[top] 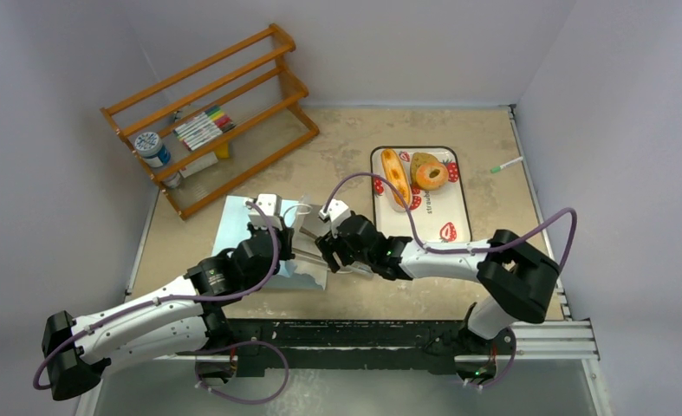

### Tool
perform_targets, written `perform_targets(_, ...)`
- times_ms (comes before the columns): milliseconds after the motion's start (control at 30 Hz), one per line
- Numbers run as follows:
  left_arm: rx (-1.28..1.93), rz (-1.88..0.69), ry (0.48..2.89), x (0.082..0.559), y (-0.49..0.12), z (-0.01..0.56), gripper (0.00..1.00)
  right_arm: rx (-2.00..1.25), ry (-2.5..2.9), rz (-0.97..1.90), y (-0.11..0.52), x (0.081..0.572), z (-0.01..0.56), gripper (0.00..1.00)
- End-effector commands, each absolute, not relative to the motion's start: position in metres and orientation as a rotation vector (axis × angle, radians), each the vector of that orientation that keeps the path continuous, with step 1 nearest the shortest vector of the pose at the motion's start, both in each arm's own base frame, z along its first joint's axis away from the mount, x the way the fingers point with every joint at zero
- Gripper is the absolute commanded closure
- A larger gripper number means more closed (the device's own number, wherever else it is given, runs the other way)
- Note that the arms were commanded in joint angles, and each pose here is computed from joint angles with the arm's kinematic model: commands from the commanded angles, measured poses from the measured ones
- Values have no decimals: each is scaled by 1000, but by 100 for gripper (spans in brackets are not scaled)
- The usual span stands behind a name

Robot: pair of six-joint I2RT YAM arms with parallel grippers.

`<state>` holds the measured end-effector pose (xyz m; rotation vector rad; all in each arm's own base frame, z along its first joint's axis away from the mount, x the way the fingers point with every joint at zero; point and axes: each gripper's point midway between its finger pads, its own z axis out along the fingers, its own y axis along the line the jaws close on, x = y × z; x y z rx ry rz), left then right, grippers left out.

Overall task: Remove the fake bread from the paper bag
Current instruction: Pick up the clamp at the center of the board.

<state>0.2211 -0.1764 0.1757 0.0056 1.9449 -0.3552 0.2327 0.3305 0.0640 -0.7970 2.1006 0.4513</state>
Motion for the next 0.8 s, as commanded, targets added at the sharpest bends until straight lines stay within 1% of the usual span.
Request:
perform_targets(0, -27, -351, 1928, 222, -172, 182, 100, -813, 2082, 413, 331, 237, 60, 22)
perform_targets(233, -24, -343, 1929, 222, -171, 184, 100, -848, 2109, 385, 333, 236, 42, 20)
perform_targets(433, -22, -338, 1930, 222, -171, 184, 100, -867, 2119, 401, 337, 234, 32, 21)
perform_targets(767, -4, -318, 1948, 223, -173, 183, 100, -920, 2091, 493, 352, 228, 29, 42)
